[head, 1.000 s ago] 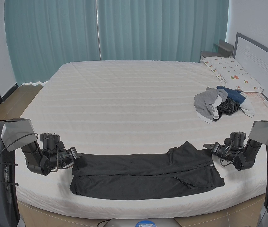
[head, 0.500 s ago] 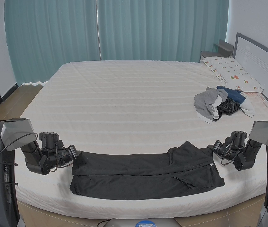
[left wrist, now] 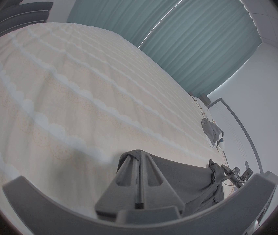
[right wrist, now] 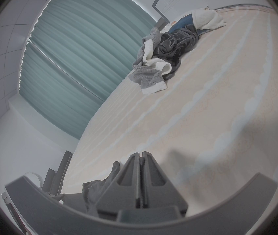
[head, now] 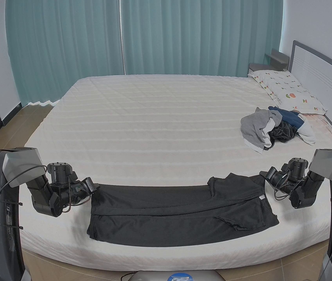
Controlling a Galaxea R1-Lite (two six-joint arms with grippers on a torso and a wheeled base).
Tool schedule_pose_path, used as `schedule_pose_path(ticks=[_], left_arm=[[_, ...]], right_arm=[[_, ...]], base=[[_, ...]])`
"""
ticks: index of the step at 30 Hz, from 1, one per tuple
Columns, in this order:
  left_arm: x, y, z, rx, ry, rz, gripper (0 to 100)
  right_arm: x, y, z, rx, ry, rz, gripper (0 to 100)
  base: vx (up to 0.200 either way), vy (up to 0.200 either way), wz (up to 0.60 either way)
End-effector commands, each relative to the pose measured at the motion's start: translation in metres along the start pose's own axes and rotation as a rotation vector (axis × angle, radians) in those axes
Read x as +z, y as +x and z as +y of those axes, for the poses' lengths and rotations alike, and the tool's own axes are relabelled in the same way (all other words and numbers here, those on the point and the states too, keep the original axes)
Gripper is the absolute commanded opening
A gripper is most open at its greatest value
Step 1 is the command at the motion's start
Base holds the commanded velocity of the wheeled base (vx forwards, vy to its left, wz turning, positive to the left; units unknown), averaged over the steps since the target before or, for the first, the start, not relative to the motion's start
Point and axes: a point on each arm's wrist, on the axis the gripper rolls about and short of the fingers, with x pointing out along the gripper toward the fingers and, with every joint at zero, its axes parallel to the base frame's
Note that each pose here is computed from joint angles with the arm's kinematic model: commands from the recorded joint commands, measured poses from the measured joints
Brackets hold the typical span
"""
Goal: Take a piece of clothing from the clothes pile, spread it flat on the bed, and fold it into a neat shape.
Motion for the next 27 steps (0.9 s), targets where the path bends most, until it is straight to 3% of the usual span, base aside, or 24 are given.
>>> schedule_pose_path(ticks=[1, 9, 26, 27], left_arm=[[-0.001, 0.002, 0.002, 0.002, -0.002, 0.002, 0], [0.003, 0.007, 0.001, -0.006, -0.014, -0.014, 0], [-0.008, 0.016, 0.008, 0.015, 0.007, -0.03, 0], [-0.008, 0.016, 0.008, 0.015, 0.007, -0.03, 100]], right_arm=[[0.003, 0.001, -0.002, 0.007, 0.0, -0.017, 0], [0.003, 0.004, -0.004, 0.027, -0.015, -0.045, 0], [-0.006, 0.01, -0.011, -0.016, -0.026, -0.005, 0], [-0.007, 0.01, -0.011, -0.017, -0.031, -0.002, 100]], base=[[0.0, 0.0, 0.0], [0.0, 0.0, 0.0], [0.0, 0.0, 0.0], [0.0, 0.0, 0.0]])
